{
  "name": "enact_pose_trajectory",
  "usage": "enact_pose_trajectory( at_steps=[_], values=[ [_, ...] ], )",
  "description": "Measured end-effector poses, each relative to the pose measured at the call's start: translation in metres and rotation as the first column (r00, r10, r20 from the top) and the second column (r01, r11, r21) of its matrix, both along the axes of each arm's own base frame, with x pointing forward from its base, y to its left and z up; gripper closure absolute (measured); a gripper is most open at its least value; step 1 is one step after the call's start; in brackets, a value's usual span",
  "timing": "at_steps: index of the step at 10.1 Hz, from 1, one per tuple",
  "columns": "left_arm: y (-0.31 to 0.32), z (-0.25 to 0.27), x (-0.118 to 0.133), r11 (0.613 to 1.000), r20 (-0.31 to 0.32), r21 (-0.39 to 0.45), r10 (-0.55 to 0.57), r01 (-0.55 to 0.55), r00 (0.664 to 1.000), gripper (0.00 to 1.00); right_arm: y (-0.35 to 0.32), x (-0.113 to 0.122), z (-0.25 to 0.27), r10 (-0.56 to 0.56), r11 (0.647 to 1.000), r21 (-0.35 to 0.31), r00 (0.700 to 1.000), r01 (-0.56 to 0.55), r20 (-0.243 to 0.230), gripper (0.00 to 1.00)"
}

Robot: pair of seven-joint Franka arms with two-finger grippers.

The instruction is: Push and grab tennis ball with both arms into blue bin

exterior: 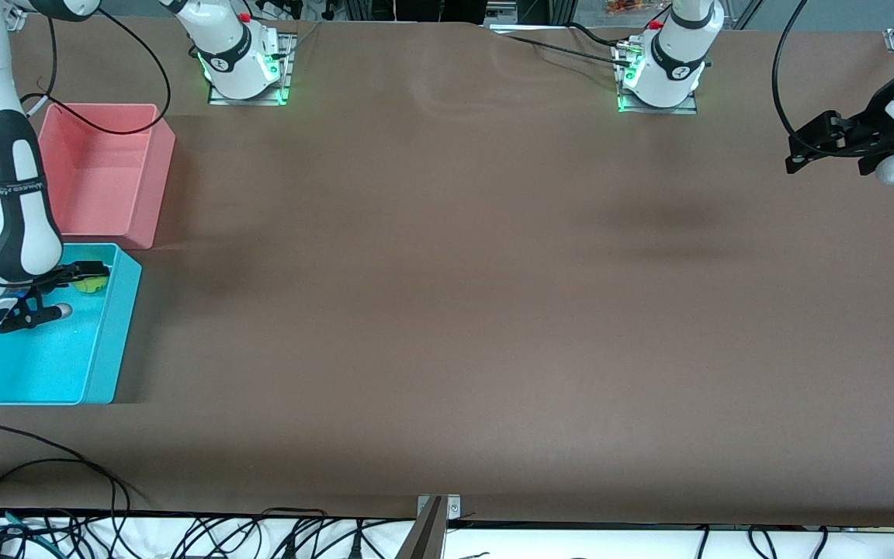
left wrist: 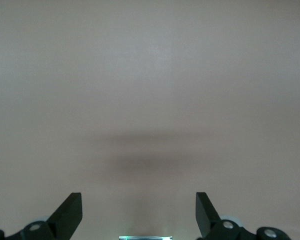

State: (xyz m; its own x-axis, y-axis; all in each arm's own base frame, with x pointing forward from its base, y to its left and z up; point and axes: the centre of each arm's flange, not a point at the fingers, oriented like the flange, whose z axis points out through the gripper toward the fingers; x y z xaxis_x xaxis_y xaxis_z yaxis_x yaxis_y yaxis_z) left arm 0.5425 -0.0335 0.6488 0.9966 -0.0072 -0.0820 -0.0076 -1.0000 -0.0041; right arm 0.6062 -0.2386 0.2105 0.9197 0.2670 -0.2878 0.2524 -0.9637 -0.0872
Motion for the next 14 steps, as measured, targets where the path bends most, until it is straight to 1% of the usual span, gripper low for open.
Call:
enact_pose_trajectory(
  at_steps=[2, 4, 6, 8, 10, 12, 13, 14],
  values=[
    [-0.003, 0.0, 0.0, 1.0, 0.0, -0.002, -0.005, 0.005, 1.0, 0.0, 0.009, 0.007, 0.036, -0.008, 1.0, 0.009, 1.0, 0.008, 0.008, 0.0],
    [-0.008, 0.0, -0.001, 1.0, 0.0, -0.002, -0.015, 0.015, 1.0, 0.0, 0.035, 0.02, 0.1, -0.037, 0.999, 0.006, 0.999, 0.037, 0.031, 0.0],
    [-0.008, 0.0, -0.001, 1.0, 0.0, -0.002, -0.014, 0.014, 1.0, 0.0, 0.064, 0.028, 0.167, -0.096, 0.995, -0.01, 0.993, 0.097, 0.066, 0.0],
    [-0.008, 0.0, -0.001, 1.0, 0.0, -0.002, -0.015, 0.015, 1.0, 0.0, 0.076, 0.026, 0.218, -0.15, 0.988, -0.032, 0.985, 0.153, 0.086, 0.0],
    [-0.009, 0.0, -0.001, 1.0, 0.0, -0.003, -0.016, 0.016, 1.0, 0.0, 0.078, 0.024, 0.257, -0.157, 0.986, -0.031, 0.978, 0.162, 0.137, 0.0],
    [-0.009, 0.0, -0.001, 1.0, 0.0, -0.003, -0.016, 0.016, 1.0, 0.0, 0.09, 0.016, 0.296, -0.144, 0.989, -0.019, 0.98, 0.148, 0.138, 0.0],
    [-0.009, 0.0, -0.001, 1.0, 0.0, -0.003, -0.016, 0.016, 1.0, 0.0, 0.105, 0.014, 0.317, -0.128, 0.991, -0.01, 0.979, 0.131, 0.156, 0.0],
    [-0.009, 0.0, -0.001, 1.0, 0.0, -0.003, -0.016, 0.016, 1.0, 0.0, 0.124, 0.011, 0.332, -0.157, 0.987, -0.009, 0.974, 0.161, 0.165, 0.0]
  ],
)
